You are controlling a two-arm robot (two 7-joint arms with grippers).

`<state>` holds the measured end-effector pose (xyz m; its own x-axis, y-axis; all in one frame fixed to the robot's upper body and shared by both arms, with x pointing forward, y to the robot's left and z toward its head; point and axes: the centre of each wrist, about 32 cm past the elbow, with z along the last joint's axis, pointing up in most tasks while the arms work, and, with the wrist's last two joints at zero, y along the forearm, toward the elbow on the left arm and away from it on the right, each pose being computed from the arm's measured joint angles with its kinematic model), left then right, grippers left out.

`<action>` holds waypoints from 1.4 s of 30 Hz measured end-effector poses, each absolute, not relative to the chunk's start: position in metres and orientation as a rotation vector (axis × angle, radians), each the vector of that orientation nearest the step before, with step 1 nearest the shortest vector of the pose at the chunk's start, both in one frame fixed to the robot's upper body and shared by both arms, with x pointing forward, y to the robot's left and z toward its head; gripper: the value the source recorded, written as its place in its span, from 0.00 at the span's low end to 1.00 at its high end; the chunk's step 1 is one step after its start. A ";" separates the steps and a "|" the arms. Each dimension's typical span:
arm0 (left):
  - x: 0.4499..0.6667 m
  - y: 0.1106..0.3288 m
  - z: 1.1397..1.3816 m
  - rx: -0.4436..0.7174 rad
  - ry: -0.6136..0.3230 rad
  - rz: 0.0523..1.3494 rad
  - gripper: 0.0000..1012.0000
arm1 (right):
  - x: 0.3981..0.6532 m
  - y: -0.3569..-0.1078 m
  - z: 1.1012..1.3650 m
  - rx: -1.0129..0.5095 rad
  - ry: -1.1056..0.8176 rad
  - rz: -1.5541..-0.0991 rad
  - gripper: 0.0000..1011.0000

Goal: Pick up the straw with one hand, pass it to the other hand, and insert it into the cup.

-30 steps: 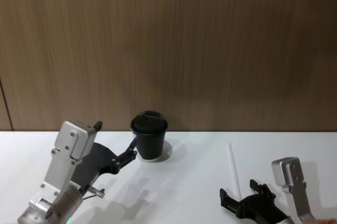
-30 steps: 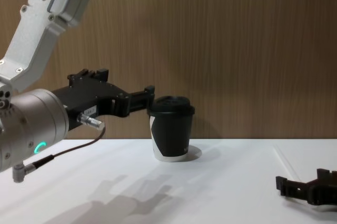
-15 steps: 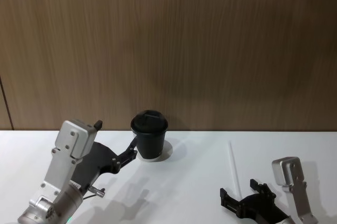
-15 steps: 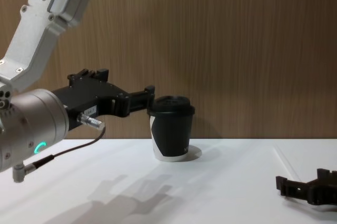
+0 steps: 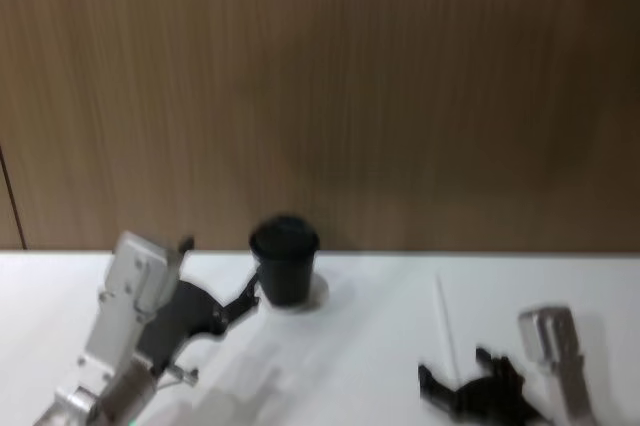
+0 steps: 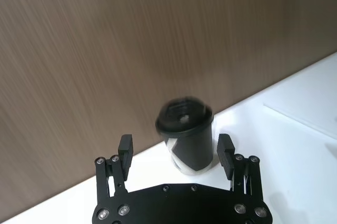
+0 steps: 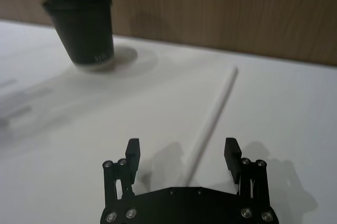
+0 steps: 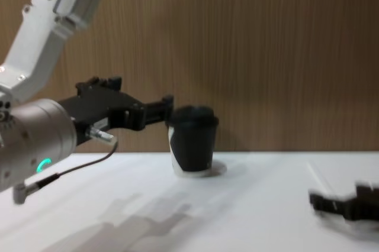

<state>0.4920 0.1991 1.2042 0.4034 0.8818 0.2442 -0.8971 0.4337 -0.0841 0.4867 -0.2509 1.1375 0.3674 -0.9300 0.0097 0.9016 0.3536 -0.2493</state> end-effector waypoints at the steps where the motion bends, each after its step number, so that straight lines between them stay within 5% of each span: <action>1: 0.492 0.199 1.204 0.063 -0.267 1.124 0.99 | 0.487 -0.250 1.140 -0.221 0.137 -1.187 0.99; 10: 0.492 0.198 1.204 0.062 -0.267 1.124 0.99 | 0.493 -0.250 1.163 -0.173 0.083 -1.193 0.99; 21: 0.492 0.198 1.204 0.061 -0.268 1.124 0.99 | 0.512 -0.250 1.252 0.006 -0.128 -1.201 0.99; 42: 0.492 0.198 1.204 0.061 -0.268 1.124 0.99 | 0.512 -0.250 1.252 0.005 -0.128 -1.201 0.99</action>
<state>0.4920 0.1984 1.2044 0.4040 0.8820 0.2425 -0.8966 0.4344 -0.0860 0.5116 -0.2502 1.2520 0.3547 -0.9300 0.0960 0.9295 0.3619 0.0716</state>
